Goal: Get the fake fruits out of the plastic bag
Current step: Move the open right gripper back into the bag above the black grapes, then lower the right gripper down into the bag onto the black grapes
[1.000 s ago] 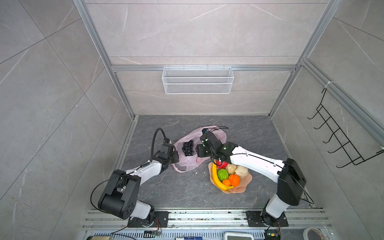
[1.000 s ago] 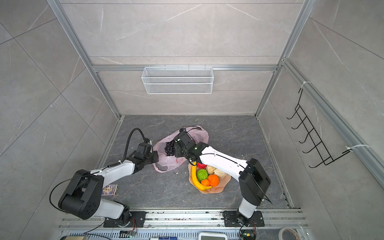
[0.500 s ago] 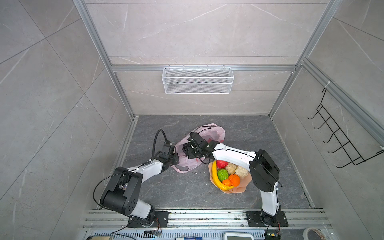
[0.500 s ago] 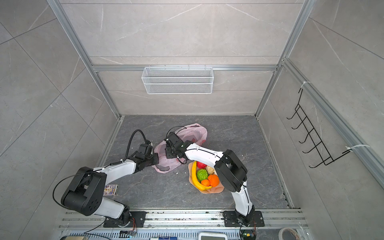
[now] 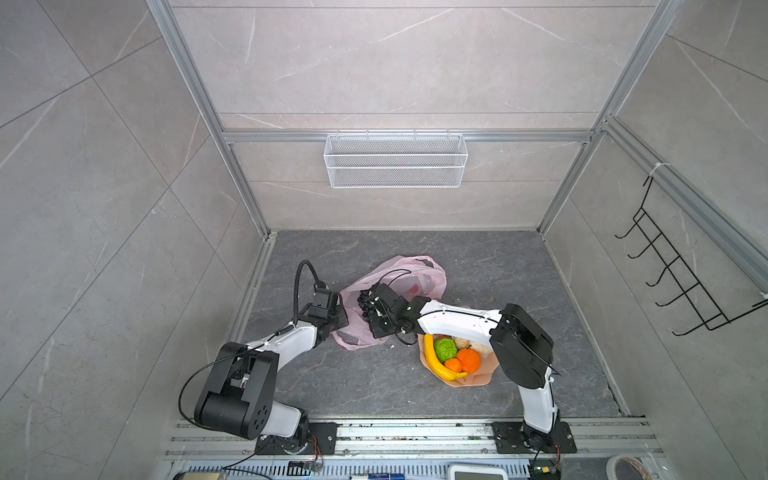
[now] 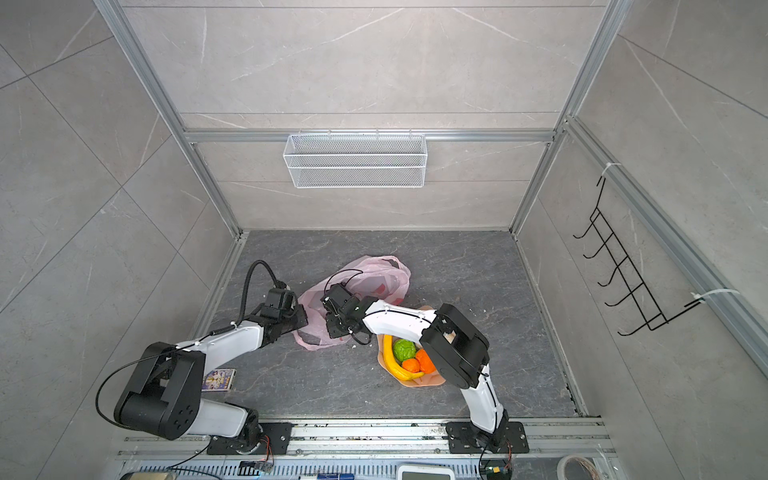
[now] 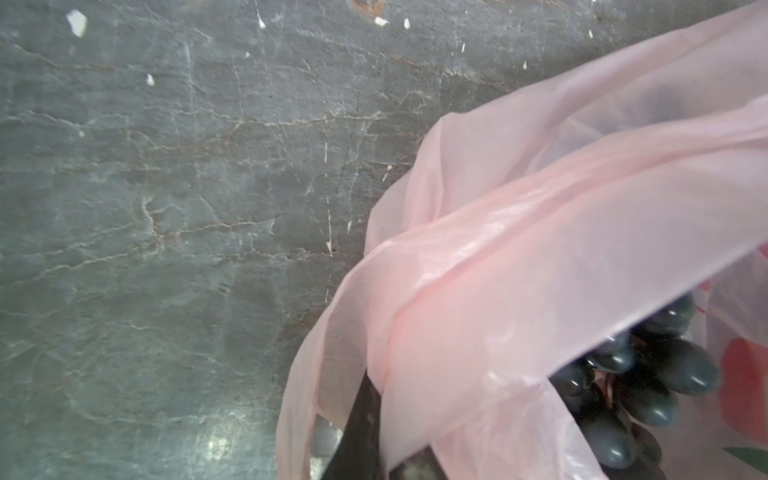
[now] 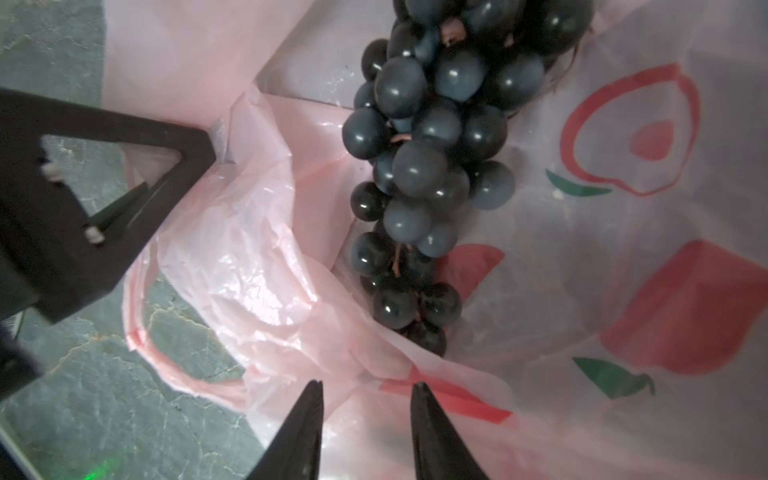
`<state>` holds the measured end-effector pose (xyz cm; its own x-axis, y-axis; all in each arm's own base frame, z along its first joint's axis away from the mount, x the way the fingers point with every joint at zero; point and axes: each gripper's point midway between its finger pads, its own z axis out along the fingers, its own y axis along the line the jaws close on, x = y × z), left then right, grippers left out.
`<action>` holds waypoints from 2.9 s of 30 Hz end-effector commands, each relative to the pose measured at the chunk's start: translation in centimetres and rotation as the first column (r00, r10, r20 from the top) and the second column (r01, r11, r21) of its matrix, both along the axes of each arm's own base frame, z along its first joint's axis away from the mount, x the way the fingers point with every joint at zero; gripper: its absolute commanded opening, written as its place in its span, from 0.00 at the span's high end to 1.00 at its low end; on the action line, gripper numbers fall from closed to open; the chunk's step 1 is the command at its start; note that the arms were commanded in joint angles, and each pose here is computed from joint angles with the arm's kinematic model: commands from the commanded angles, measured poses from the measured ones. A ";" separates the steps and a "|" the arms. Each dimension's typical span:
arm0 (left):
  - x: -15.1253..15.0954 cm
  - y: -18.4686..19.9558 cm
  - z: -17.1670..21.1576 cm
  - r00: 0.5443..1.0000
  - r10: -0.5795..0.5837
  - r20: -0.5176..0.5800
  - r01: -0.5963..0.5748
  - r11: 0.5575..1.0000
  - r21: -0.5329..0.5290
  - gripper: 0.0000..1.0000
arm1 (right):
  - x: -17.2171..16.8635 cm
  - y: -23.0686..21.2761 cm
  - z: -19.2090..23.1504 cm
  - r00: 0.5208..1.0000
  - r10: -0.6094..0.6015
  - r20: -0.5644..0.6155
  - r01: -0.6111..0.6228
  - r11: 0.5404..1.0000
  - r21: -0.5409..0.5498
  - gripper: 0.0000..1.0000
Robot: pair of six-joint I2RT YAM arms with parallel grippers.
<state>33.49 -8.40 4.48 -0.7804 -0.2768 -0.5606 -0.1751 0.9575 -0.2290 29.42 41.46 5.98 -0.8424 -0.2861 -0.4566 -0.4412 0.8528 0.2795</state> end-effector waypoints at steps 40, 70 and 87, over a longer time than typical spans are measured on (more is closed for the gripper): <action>0.6 -1.8 1.5 0.993 -0.070 0.095 0.079 0.993 -0.088 0.93 | 11.0 -1.1 3.4 0.984 -0.165 0.061 0.155 0.977 0.148 0.46; 0.7 -2.4 1.2 0.992 -0.091 0.089 0.100 0.990 -0.103 0.93 | 13.9 2.5 -1.6 0.988 -0.154 -0.010 0.155 0.985 0.079 0.09; 0.8 -2.4 1.3 0.991 -0.090 0.096 0.100 0.990 -0.102 0.93 | 14.3 2.3 -5.9 0.978 -0.204 -0.048 0.201 0.978 -0.062 0.25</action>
<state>33.68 -10.46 5.18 -0.7683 -0.2804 -0.5754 -0.0897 0.9372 -0.3370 45.47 44.61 3.49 -0.8708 -0.0976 -0.4818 -0.2700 0.9140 0.3028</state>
